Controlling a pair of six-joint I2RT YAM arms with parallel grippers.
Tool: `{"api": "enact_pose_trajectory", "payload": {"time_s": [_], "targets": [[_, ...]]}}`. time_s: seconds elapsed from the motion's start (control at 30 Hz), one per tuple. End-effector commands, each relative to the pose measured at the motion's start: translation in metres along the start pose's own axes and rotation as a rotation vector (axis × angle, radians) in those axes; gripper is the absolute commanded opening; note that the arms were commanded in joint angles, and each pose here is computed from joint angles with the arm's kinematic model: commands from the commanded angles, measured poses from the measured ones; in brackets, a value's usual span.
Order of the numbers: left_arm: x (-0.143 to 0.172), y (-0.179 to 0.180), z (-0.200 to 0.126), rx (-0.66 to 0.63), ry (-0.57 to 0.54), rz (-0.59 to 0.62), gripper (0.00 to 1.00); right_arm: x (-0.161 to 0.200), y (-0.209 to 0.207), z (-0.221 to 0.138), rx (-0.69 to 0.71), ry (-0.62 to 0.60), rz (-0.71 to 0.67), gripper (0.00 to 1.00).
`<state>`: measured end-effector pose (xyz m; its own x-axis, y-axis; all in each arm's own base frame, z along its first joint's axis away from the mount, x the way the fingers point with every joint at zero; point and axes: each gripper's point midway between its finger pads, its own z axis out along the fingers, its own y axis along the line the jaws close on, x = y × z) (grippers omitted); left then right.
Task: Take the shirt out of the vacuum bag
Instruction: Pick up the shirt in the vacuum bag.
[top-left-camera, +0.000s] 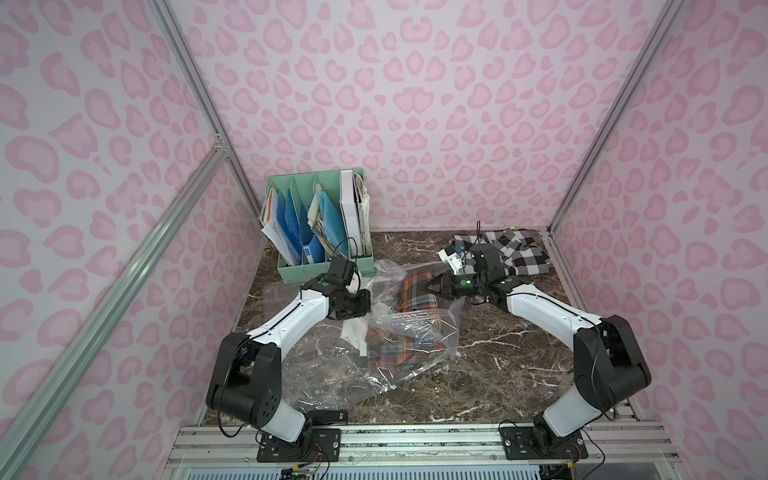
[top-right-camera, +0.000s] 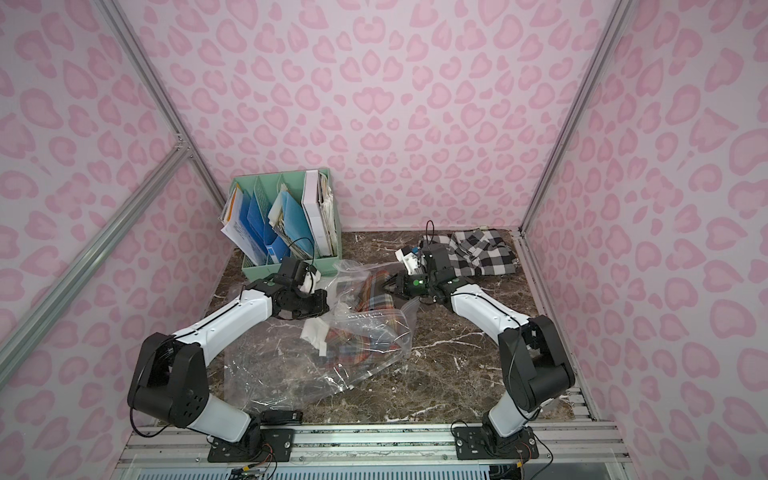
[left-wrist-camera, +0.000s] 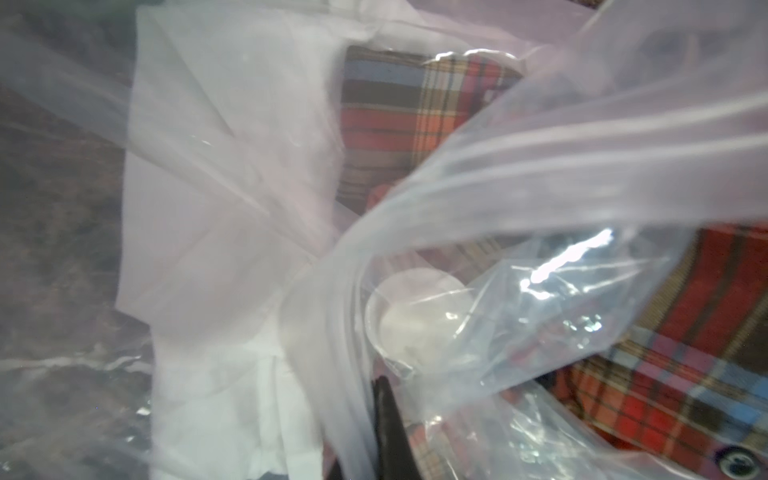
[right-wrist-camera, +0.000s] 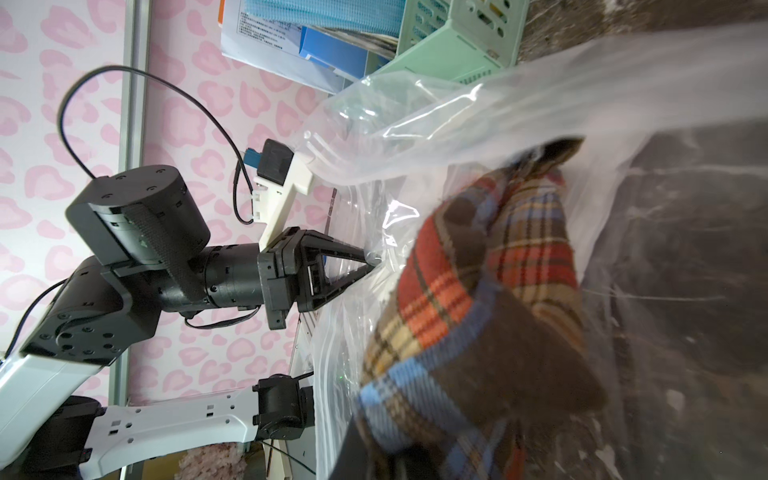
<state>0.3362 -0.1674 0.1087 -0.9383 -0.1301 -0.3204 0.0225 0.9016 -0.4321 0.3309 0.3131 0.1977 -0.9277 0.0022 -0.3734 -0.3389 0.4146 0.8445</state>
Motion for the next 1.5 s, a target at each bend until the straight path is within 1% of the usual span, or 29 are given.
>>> {"api": "enact_pose_trajectory", "payload": {"time_s": [0.0,0.13,0.2,0.3,0.37,0.6,0.73,0.83,0.87,0.93,1.07,1.2,1.27,1.3,1.33,1.4,1.47], "targets": [[0.004,-0.019,0.002,0.047,0.008,0.031,0.04,-0.006,0.019,0.012,-0.042,0.017,-0.03,0.0],[0.013,-0.037,0.01,0.068,0.027,0.064,0.04,-0.013,0.033,0.029,-0.042,0.034,-0.054,0.0],[0.017,-0.041,0.012,0.068,0.032,0.072,0.04,-0.022,0.041,0.03,-0.041,0.024,-0.07,0.0],[0.022,-0.039,0.015,0.059,0.04,0.076,0.04,-0.039,0.057,0.025,-0.044,-0.011,-0.097,0.0],[0.024,-0.038,0.016,0.057,0.042,0.079,0.04,-0.048,0.065,0.022,-0.047,-0.019,-0.091,0.0],[0.037,-0.026,0.026,0.028,0.067,0.079,0.04,-0.062,0.083,0.007,-0.07,-0.052,-0.071,0.0],[0.044,-0.016,0.031,-0.008,0.081,0.073,0.04,-0.062,0.073,-0.012,-0.041,-0.076,-0.038,0.0],[0.047,-0.007,0.034,-0.051,0.091,0.08,0.04,-0.062,0.063,-0.033,-0.026,-0.108,-0.011,0.0],[0.048,-0.003,0.035,-0.07,0.096,0.083,0.04,-0.065,0.064,-0.042,-0.034,-0.126,-0.008,0.0],[0.05,0.005,0.038,-0.102,0.099,0.083,0.04,-0.059,0.052,-0.052,-0.032,-0.136,0.03,0.0],[0.054,0.014,0.043,-0.137,0.11,0.081,0.04,-0.06,0.045,-0.082,-0.063,-0.197,0.065,0.0],[0.054,0.014,0.046,-0.144,0.114,0.089,0.04,-0.057,0.039,-0.107,-0.133,-0.249,0.097,0.0],[0.051,0.013,0.044,-0.15,0.109,0.097,0.04,-0.054,0.029,-0.118,-0.126,-0.265,0.117,0.0],[0.048,0.007,0.043,-0.123,0.101,0.105,0.04,-0.052,0.023,-0.122,-0.121,-0.272,0.125,0.0],[0.045,-0.003,0.041,-0.08,0.087,0.114,0.07,-0.049,0.016,-0.124,-0.114,-0.271,0.138,0.0],[0.037,-0.015,0.036,-0.036,0.06,0.114,0.21,-0.04,-0.002,-0.121,-0.082,-0.244,0.169,0.0],[0.029,-0.02,0.03,-0.043,0.044,0.105,0.39,-0.026,-0.023,-0.112,-0.031,-0.207,0.203,0.0]]}}
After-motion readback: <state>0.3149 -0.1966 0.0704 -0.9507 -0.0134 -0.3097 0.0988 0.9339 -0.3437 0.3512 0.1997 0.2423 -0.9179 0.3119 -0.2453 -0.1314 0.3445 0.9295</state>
